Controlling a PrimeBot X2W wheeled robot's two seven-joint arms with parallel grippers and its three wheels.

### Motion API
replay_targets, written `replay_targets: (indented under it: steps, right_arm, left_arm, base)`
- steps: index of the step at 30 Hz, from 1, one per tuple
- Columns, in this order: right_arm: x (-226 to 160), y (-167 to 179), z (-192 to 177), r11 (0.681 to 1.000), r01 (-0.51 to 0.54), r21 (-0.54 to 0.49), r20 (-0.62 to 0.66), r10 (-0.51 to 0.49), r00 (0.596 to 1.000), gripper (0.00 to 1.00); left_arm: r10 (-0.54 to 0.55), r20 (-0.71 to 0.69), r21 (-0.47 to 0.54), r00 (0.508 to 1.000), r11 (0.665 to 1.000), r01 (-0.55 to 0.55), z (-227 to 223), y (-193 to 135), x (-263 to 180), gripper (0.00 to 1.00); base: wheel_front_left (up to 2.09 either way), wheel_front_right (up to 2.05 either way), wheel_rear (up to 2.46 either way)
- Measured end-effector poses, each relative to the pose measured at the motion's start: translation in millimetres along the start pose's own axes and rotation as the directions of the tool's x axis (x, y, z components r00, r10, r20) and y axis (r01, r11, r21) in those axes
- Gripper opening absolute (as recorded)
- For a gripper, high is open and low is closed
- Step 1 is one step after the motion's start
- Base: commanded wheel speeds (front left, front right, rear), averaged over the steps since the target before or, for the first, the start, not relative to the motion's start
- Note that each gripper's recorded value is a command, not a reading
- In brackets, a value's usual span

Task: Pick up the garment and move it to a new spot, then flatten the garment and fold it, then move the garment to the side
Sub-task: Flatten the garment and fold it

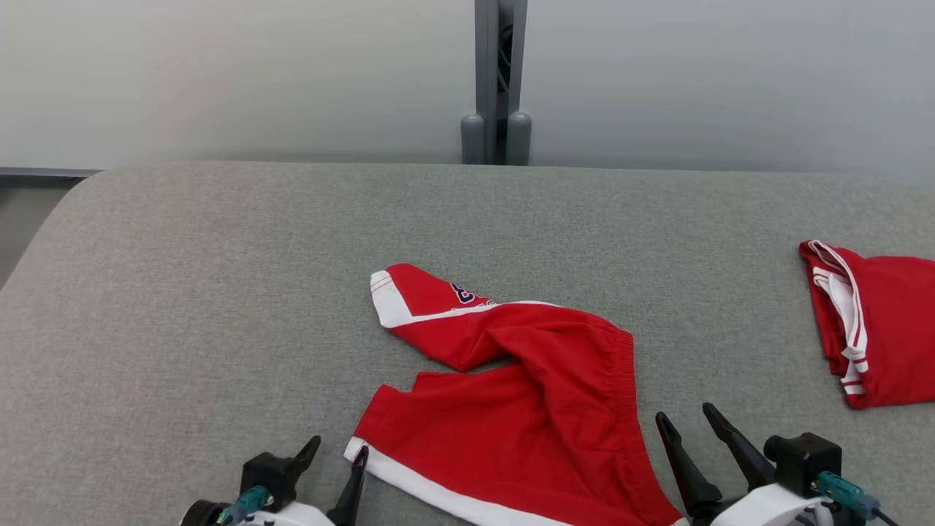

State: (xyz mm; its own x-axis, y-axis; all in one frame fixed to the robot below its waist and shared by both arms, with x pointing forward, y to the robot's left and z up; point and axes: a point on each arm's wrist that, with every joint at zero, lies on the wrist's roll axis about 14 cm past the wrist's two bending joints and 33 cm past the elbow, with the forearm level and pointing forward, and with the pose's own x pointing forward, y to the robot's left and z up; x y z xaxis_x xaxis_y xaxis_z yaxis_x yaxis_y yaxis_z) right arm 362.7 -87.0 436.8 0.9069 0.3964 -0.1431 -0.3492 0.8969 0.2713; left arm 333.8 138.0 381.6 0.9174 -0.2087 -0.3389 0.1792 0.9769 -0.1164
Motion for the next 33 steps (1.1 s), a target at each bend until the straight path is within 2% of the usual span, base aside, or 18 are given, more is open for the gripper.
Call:
replay_targets:
  steps: [5, 12, 13, 14, 22, 24, 26, 29, 33]
  right_arm:
    - [-2, -6, -2, 1.0, 0.019, -0.003, -0.006, -0.019, 1.0, 1.0]
    - [-2, -13, -4, 0.999, 0.036, -0.013, -0.011, -0.036, 0.999, 1.0]
    - [-2, -13, -4, 0.999, 0.038, -0.014, -0.011, -0.038, 0.999, 1.0]
    - [-2, -14, -4, 0.999, 0.039, -0.016, -0.012, -0.039, 0.999, 1.0]
    - [-7, -29, 0, 0.997, 0.079, -0.008, -0.009, -0.08, 0.997, 1.0]
    - [-11, -26, -5, 0.995, 0.08, 0.054, -0.039, -0.078, 0.996, 1.0]
    - [-21, -12, -20, 0.985, 0.065, 0.163, -0.119, -0.046, 0.992, 1.0]
    - [-39, -2, -33, 0.946, 0.069, 0.318, -0.204, -0.003, 0.979, 1.0]
    - [-62, -3, -42, 0.909, 0.095, 0.405, -0.285, 0.026, 0.958, 1.0]
  left_arm:
    - [-0.064, -0.07, -0.027, 0.996, 0.998, 0.062, -12, -20, 11, 1.0]
    - [-0.079, -0.114, -0.035, 0.99, 0.997, 0.075, -18, -18, 18, 0.98]
    - [-0.082, -0.119, -0.037, 0.99, 0.996, 0.078, -18, -19, 18, 0.37]
    - [-0.088, -0.121, -0.037, 0.989, 0.996, 0.084, -18, -20, 19, 0.0]
    - [-0.094, -0.119, -0.049, 0.988, 0.995, 0.089, -18, -17, 19, 0.0]
    - [-0.094, -0.115, -0.05, 0.989, 0.995, 0.089, -16, -14, 20, 0.0]
    - [-0.098, -0.112, -0.05, 0.989, 0.994, 0.093, -15, -14, 22, 0.0]
    - [-0.11, -0.106, -0.048, 0.988, 0.993, 0.105, -12, -16, 26, 0.0]
    - [-0.126, -0.102, -0.054, 0.987, 0.991, 0.122, -10, -22, 30, 0.0]
  base:
    - [0.0, 0.0, 0.0]
    - [0.0, 0.0, 0.0]
    - [0.0, 0.0, 0.0]
    - [0.0, 0.0, 0.0]
    - [0.0, 0.0, 0.0]
    - [0.0, 0.0, 0.0]
    - [0.0, 0.0, 0.0]
    - [0.0, 0.0, 0.0]
    - [0.0, 0.0, 0.0]
